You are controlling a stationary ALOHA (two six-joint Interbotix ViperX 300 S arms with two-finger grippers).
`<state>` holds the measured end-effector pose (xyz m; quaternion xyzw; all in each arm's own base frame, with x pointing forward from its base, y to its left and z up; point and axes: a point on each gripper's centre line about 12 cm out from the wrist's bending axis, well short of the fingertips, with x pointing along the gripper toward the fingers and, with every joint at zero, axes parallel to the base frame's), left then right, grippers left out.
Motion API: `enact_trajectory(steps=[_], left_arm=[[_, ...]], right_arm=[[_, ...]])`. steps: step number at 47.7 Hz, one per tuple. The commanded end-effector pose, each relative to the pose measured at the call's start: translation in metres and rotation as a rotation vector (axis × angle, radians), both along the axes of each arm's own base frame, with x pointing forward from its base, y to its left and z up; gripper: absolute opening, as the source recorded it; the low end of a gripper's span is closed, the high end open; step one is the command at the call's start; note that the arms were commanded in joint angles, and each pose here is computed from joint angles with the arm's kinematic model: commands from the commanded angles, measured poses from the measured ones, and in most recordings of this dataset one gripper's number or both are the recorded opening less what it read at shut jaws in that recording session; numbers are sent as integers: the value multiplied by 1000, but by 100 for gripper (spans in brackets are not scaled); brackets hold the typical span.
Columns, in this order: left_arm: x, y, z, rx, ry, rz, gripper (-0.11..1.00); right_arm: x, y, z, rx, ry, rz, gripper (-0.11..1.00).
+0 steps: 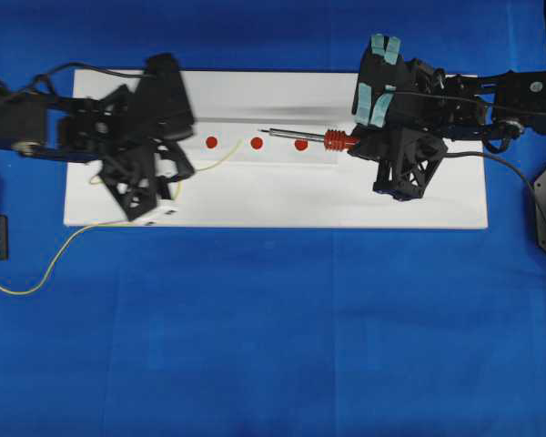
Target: Touch the tip of the soldering iron to the tip of the solder at the mark.
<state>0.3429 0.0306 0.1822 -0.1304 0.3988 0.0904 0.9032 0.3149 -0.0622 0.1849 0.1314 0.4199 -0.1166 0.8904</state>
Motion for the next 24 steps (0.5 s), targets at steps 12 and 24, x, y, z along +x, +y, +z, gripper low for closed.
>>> enact_trajectory(steps=[12,24], left_arm=[[20,3,-9,-2,15,5,3],[22,5,-16,-3,26,9,3]], right_arm=[[1,-1,8,-12,-34,0,6],[1,-2,8,-16,-39,-1,6]])
